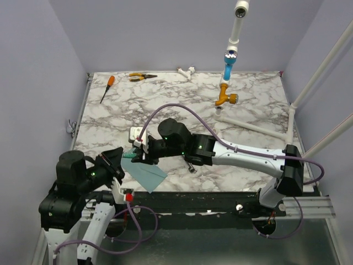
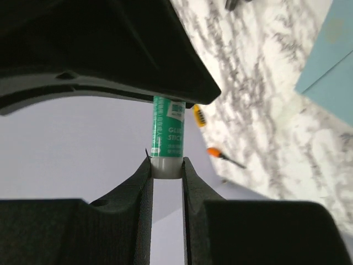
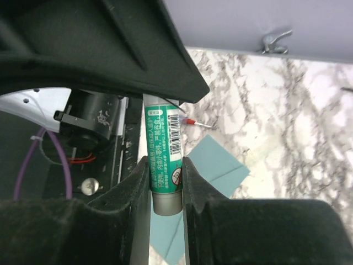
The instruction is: Place the letter into the envelope and seal it
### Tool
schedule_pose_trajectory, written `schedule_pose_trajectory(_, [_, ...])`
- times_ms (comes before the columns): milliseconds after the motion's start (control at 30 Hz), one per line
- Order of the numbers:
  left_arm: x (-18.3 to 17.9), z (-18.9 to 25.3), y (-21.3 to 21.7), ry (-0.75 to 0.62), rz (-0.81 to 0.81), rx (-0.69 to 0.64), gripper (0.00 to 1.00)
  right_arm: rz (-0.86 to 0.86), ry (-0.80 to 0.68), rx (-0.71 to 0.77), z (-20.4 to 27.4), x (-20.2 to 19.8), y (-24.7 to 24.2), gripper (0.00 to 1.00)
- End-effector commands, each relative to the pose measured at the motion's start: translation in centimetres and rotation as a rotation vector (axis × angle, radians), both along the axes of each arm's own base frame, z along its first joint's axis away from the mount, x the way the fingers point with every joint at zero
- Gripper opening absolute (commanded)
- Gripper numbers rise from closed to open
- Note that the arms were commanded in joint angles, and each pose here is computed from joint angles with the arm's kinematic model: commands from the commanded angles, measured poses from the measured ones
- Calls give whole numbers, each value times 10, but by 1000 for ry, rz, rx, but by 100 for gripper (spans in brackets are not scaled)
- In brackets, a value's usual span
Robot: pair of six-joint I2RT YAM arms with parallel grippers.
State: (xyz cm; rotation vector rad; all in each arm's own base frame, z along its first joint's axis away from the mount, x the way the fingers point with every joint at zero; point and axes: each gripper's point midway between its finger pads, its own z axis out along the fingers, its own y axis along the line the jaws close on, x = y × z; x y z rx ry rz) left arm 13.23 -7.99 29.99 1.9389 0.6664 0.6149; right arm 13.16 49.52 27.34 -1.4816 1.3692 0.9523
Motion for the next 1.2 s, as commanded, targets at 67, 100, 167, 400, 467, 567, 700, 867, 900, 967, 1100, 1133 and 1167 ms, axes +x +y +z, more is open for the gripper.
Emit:
schedule_pose_trajectory(67, [-37, -16, -1, 565, 155, -209, 0, -165, -239, 105, 26, 41, -11, 1])
schedule_pose_trajectory(100, [-38, -18, -2, 608, 171, -232, 0, -167, -255, 111, 27, 42, -12, 0])
schedule_pose_trajectory(167, [-43, -27, -6, 711, 193, -268, 0, -171, -287, 116, 26, 43, -12, 0])
schedule_pose_trajectory(400, [-57, -38, -28, 1064, 290, -489, 0, -133, -402, 175, 25, 32, -24, 1])
schedule_pose_trajectory(467, [-57, -37, -34, 1169, 331, -547, 0, -126, -423, 195, 27, 30, -27, 1])
schedule_pose_trajectory(567, [-54, -33, -39, 1265, 377, -600, 0, -141, -431, 191, 25, 31, -29, 1])
schedule_pose_trajectory(700, [-49, -30, -45, 1315, 401, -654, 43, -192, -354, 179, 21, 34, -34, 1])
schedule_pose_trajectory(867, [-39, -23, -34, 930, 241, -581, 70, -146, -189, 101, 0, 24, -42, 1])
schedule_pose_trajectory(900, [-35, -20, -32, 798, 188, -553, 74, -117, -143, 95, -2, 19, -42, 1])
schedule_pose_trajectory(967, [-35, -16, -29, 540, 66, -449, 79, -73, -81, 79, -4, 13, -43, 1])
schedule_pose_trajectory(1100, [-32, -4, -30, 93, -108, -291, 84, -7, 13, 16, -10, -1, -38, 1])
schedule_pose_trajectory(1133, [-28, -3, -30, 15, -122, -262, 84, -3, 33, 17, -6, -2, -35, 1])
schedule_pose_trajectory(1167, [-26, 2, -28, -84, -133, -217, 84, -6, 57, 3, -7, -2, -33, 1])
